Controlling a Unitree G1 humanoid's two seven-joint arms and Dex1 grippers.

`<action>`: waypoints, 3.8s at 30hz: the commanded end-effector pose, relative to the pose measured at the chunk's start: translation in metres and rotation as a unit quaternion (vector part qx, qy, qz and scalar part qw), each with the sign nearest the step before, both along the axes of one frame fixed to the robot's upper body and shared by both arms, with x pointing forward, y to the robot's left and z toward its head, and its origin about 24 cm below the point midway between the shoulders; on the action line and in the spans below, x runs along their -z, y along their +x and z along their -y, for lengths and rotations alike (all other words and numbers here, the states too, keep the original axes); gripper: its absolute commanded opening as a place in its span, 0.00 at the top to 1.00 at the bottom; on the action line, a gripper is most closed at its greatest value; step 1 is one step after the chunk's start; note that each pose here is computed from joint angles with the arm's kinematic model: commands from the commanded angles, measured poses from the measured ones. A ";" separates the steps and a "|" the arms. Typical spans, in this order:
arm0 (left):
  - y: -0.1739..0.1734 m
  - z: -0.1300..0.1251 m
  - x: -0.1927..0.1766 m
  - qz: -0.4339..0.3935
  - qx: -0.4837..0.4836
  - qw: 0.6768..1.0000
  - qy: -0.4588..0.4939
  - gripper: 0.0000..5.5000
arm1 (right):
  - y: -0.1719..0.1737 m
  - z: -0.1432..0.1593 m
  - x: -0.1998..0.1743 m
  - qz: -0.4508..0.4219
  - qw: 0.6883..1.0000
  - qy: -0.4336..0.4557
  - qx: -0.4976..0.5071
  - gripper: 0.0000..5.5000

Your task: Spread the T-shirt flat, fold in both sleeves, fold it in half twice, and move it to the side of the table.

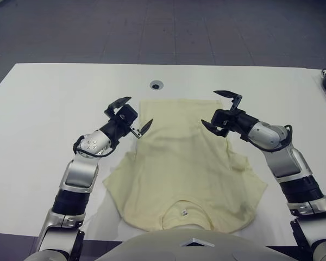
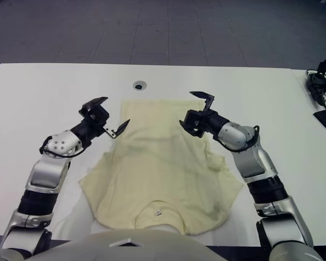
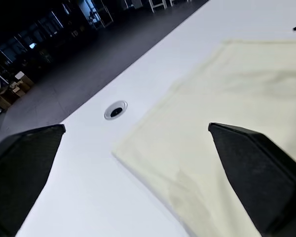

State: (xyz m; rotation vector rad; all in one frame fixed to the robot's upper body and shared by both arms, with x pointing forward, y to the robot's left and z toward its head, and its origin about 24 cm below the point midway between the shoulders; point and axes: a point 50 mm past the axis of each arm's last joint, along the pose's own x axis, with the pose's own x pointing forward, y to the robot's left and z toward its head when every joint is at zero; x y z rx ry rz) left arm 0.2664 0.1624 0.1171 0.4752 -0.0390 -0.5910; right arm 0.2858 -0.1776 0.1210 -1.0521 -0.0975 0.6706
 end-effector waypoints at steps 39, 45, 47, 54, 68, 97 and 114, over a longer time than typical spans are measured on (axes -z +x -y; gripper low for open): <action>-0.162 -0.065 0.008 -0.134 0.145 0.888 0.416 0.02 | -0.035 0.005 0.021 -0.024 0.927 0.364 0.086 0.02; -0.158 -0.070 0.021 -0.145 0.149 0.865 0.456 0.10 | -0.036 0.003 0.021 -0.023 0.927 0.366 0.085 0.02; -0.157 -0.067 0.024 -0.142 0.154 0.866 0.455 0.15 | -0.036 0.003 0.021 -0.023 0.926 0.366 0.084 0.02; -0.155 -0.060 0.033 -0.147 0.173 0.862 0.454 0.37 | -0.039 0.003 0.020 -0.023 0.925 0.370 0.083 0.02; -0.148 -0.068 0.040 -0.156 0.164 0.847 0.480 0.80 | -0.041 0.001 0.016 -0.022 0.924 0.373 0.077 0.02; -0.116 -0.030 -0.001 0.006 0.171 0.873 0.456 1.00 | -0.040 -0.003 0.012 -0.010 0.924 0.376 0.069 0.02; -0.130 0.026 -0.001 0.039 0.319 0.858 0.401 1.00 | -0.038 0.000 0.010 -0.002 0.926 0.372 0.070 0.02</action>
